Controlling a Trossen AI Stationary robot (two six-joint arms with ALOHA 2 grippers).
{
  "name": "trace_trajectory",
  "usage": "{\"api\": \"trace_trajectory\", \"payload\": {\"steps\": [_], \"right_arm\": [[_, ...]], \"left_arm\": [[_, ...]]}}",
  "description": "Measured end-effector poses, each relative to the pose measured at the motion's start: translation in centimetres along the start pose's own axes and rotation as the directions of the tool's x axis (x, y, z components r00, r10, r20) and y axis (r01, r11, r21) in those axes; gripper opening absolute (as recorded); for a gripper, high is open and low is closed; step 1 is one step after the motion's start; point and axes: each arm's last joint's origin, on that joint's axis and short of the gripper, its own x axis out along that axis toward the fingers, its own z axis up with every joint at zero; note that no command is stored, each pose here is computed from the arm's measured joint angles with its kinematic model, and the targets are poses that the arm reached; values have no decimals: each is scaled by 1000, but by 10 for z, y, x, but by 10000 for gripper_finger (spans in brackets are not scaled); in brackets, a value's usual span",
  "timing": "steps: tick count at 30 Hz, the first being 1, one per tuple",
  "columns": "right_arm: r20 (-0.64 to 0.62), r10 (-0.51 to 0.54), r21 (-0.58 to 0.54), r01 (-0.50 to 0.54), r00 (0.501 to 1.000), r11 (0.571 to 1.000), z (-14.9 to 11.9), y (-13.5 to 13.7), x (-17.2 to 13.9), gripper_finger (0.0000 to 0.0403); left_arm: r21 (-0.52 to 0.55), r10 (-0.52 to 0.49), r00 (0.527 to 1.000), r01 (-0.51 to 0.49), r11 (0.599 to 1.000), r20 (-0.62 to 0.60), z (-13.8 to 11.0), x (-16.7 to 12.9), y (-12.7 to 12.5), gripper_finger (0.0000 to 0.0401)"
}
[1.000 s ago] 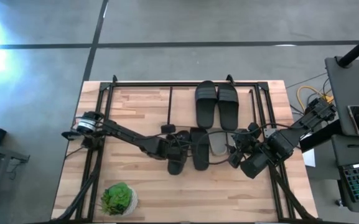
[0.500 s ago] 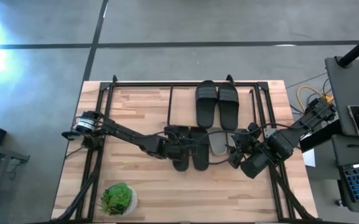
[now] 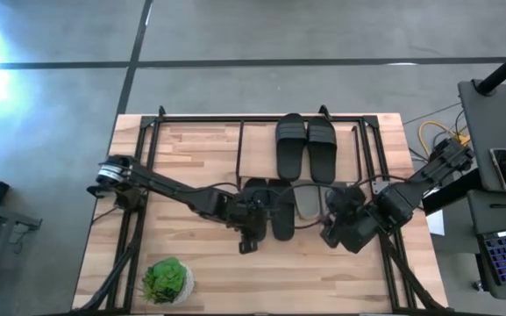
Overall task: Pick and place slides into the shelf
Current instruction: Adjust the black slide under the shelf
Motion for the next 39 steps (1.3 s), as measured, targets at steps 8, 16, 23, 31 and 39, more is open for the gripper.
{"api": "trace_trajectory", "payload": {"steps": [8,16,23,31,39], "right_arm": [[-110,156,92,-146,982,985,-14,32,12,201],[-168,99,287,-47,981,957,-52,64,40,79],[-179,60,526,44,982,850,-74,85,73,13],[-239,33,666,139,971,733,-66,94,119,12],[-220,16,667,138,975,732,-47,95,157,12]], "left_arm": [[-60,-46,999,44,997,-21,-6,-27,-14,47],[-70,-20,998,24,997,66,-18,-72,-17,1],[-128,9,991,8,992,134,-53,-123,-7,0],[-227,-19,965,80,971,260,-96,-165,9,0],[-244,-46,941,134,960,335,-117,-186,25,0]]}}
